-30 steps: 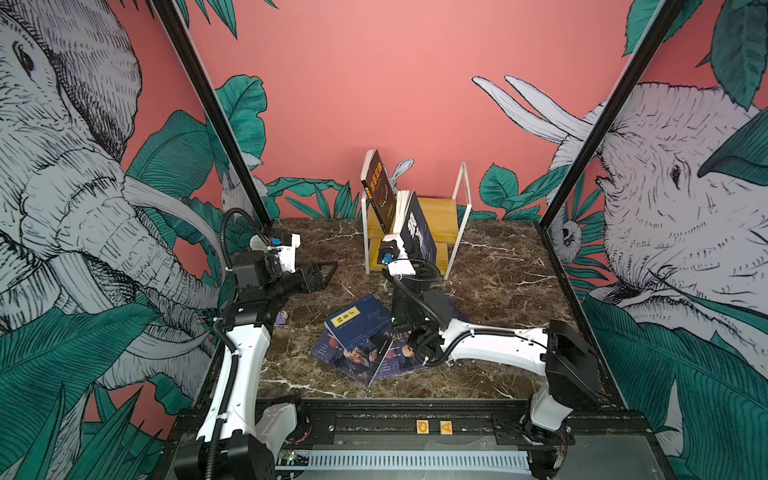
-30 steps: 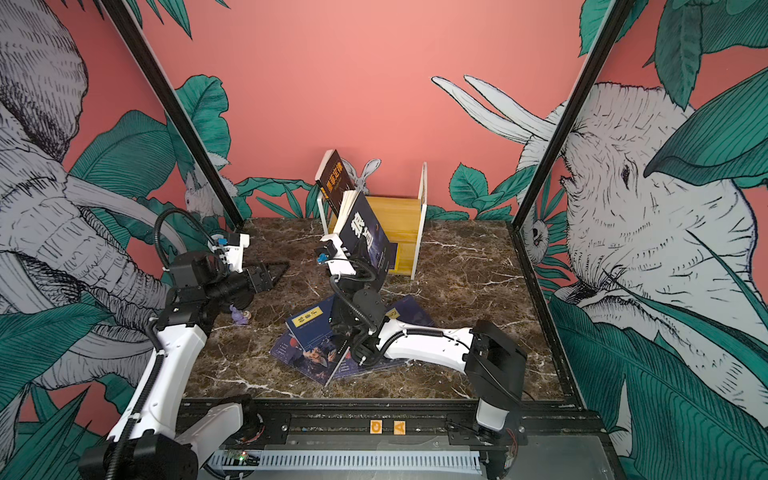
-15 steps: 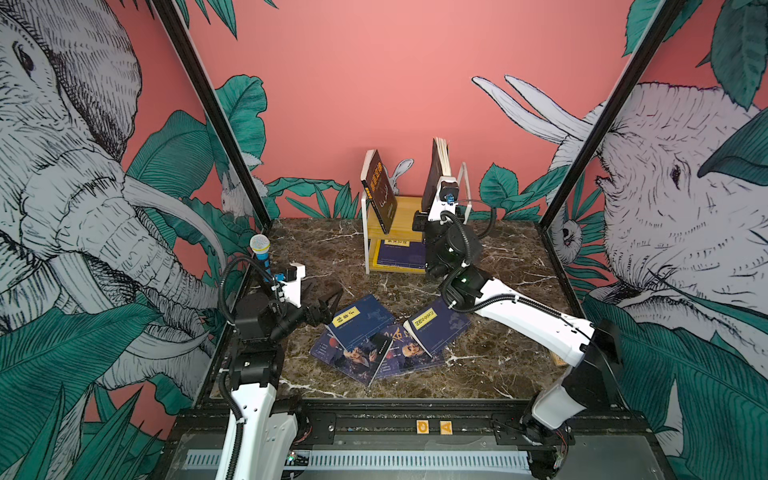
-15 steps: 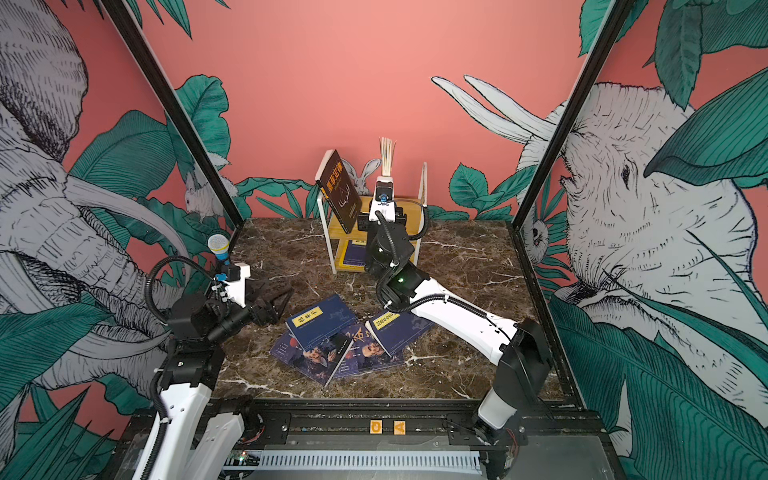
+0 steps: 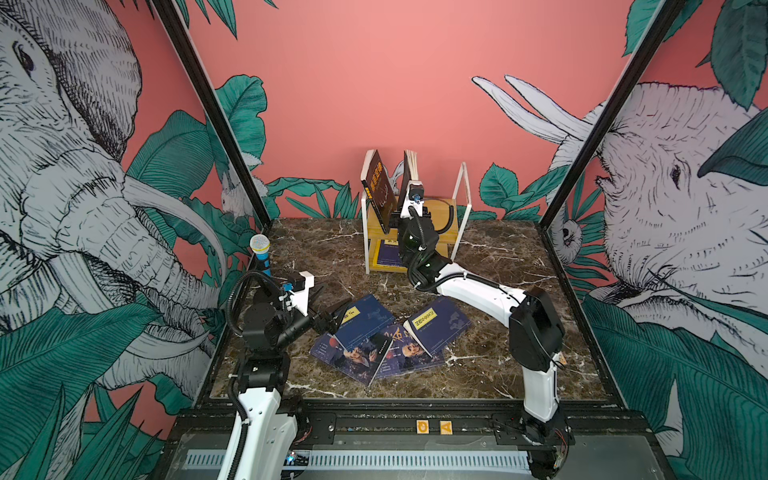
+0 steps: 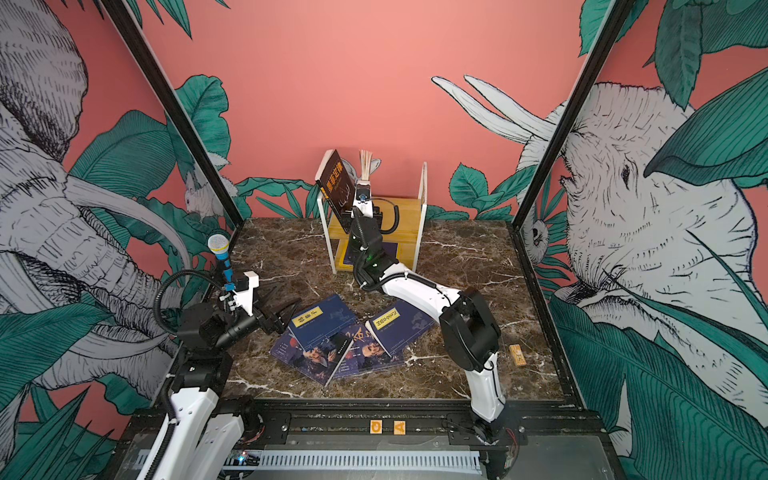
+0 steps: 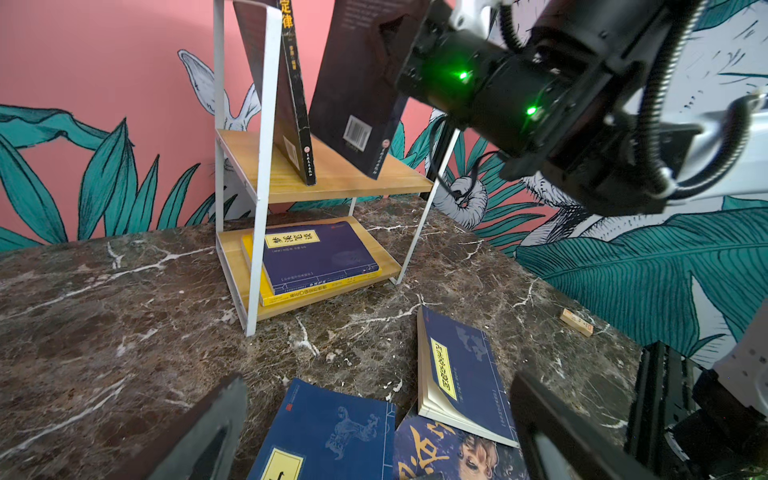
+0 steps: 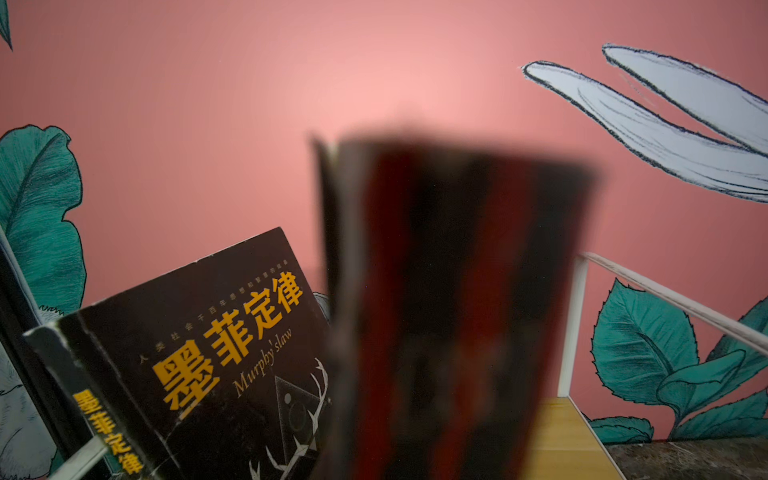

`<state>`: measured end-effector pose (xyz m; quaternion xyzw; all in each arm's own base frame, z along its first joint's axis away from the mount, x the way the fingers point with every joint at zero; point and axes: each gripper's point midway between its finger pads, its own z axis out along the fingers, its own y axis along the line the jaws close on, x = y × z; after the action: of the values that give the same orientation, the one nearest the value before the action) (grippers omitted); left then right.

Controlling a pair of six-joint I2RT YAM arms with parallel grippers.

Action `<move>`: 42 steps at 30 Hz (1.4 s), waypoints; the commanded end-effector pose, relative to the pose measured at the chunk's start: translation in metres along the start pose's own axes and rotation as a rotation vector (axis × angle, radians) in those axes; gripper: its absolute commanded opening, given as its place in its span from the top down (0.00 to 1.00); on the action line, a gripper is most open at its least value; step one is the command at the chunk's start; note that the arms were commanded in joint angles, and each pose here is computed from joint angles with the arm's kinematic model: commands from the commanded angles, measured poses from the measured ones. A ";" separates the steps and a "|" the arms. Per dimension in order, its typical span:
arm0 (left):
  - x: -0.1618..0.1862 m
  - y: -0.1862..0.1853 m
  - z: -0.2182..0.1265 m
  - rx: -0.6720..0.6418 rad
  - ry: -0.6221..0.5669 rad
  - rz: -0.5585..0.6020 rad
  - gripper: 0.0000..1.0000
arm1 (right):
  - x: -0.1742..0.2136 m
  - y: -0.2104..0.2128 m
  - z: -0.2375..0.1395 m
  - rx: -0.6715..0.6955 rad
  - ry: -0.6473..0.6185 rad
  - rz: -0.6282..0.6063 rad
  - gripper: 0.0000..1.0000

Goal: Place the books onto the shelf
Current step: 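Carry the wolf-eyes book with the right gripper to the shelf's upper tier, then lower the wolf-eyes book beside the Murphy's-law book on the upper tier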

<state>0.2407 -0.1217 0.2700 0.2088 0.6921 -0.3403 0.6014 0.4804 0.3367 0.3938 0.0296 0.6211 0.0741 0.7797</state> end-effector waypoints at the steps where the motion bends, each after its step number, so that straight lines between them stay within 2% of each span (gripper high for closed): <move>1: -0.008 -0.007 -0.001 0.036 -0.048 0.043 0.00 | -0.057 -0.010 0.005 0.049 -0.160 0.132 1.00; 7: -0.007 -0.008 -0.001 0.046 -0.050 0.040 0.01 | -0.037 0.000 0.021 0.062 -0.153 0.110 1.00; 18: -0.005 -0.010 -0.001 0.061 -0.042 0.040 0.00 | -0.024 0.002 0.036 0.126 -0.138 0.034 1.00; 34: -0.002 -0.012 0.000 0.068 -0.027 0.038 0.01 | 0.003 0.006 0.046 0.126 -0.091 0.014 1.00; 38: -0.002 -0.012 -0.001 0.068 -0.021 0.034 0.00 | 0.005 0.007 0.045 0.118 -0.086 0.031 0.92; 42: -0.002 -0.013 -0.001 0.069 -0.020 0.035 0.00 | 0.006 0.005 0.043 0.110 -0.080 0.037 0.79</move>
<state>0.2353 -0.1272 0.2752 0.2276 0.6743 -0.3548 0.6063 0.5298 0.3557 0.3704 0.0573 0.6198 0.0217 0.7824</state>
